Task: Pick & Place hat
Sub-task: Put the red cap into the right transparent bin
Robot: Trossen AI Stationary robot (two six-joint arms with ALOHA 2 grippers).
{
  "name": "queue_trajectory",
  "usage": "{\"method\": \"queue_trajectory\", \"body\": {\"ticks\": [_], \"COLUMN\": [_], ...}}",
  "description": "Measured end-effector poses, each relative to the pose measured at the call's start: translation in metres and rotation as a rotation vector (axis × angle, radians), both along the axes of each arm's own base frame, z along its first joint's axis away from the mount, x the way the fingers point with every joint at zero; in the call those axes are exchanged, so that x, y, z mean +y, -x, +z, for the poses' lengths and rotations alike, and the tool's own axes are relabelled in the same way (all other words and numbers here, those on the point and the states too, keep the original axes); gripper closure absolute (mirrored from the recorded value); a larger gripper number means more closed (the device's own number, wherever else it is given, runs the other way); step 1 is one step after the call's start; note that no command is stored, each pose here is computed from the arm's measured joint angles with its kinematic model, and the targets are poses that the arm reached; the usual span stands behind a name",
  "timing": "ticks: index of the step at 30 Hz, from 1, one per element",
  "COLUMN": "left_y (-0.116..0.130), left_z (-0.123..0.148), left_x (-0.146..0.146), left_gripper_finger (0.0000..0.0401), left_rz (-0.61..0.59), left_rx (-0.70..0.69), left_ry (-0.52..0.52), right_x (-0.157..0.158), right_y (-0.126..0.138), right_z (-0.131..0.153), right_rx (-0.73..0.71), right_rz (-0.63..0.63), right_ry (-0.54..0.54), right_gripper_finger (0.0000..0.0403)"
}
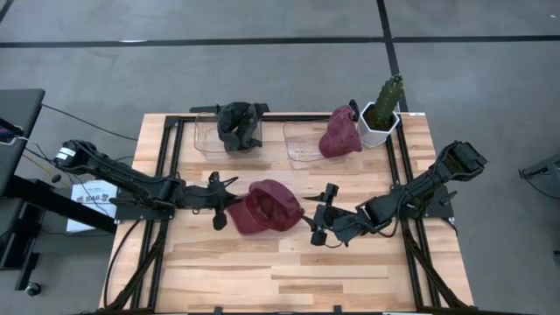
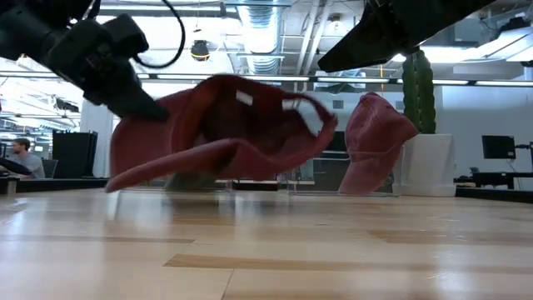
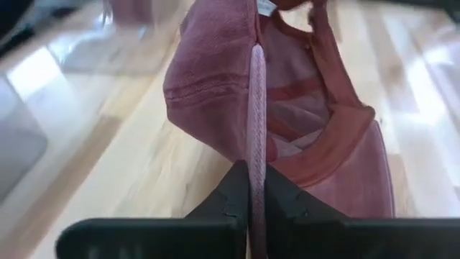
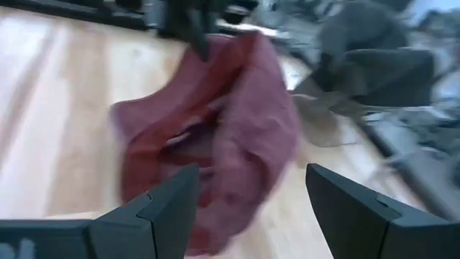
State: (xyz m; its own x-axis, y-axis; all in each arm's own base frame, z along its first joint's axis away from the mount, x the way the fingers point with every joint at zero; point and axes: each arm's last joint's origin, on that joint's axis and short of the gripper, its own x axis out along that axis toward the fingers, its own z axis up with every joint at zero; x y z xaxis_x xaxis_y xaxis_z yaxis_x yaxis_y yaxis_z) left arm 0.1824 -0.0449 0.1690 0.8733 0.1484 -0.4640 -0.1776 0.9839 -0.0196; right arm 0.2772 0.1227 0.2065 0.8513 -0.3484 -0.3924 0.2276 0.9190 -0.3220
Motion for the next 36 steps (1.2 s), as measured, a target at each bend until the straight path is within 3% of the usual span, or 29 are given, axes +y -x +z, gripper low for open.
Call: {"method": "queue_trajectory", "body": {"ticks": [15, 23, 28, 31, 36], "left_y": [-0.004, -0.004, -0.004, -0.004, -0.005], "left_z": [0.024, 0.025, 0.025, 0.026, 0.029], "left_x": [-0.022, -0.023, -0.023, -0.023, -0.023], "left_gripper_finger": [0.0383, 0.0389, 0.0382, 0.0387, 0.0384], "left_rz": [-0.15, -0.15, -0.15, -0.15, -0.144], "left_rx": [-0.248, -0.261, -0.261, -0.263, -0.302], "left_ry": [-0.042, -0.038, -0.037, -0.037, -0.024], "right_x": [-0.013, -0.017, -0.019, -0.02, -0.025], "right_y": [0.007, 0.008, 0.014, 0.015, 0.012], "right_z": [0.008, 0.008, 0.018, 0.021, 0.02], "right_rx": [-0.17, -0.189, -0.146, -0.12, -0.131], "right_rz": [-0.502, -0.564, -0.645, -0.639, -0.648], "right_ry": [0.268, 0.291, 0.445, 0.473, 0.445], "right_gripper_finger": [0.0167, 0.0251, 0.0336, 0.0385, 0.0392]}}
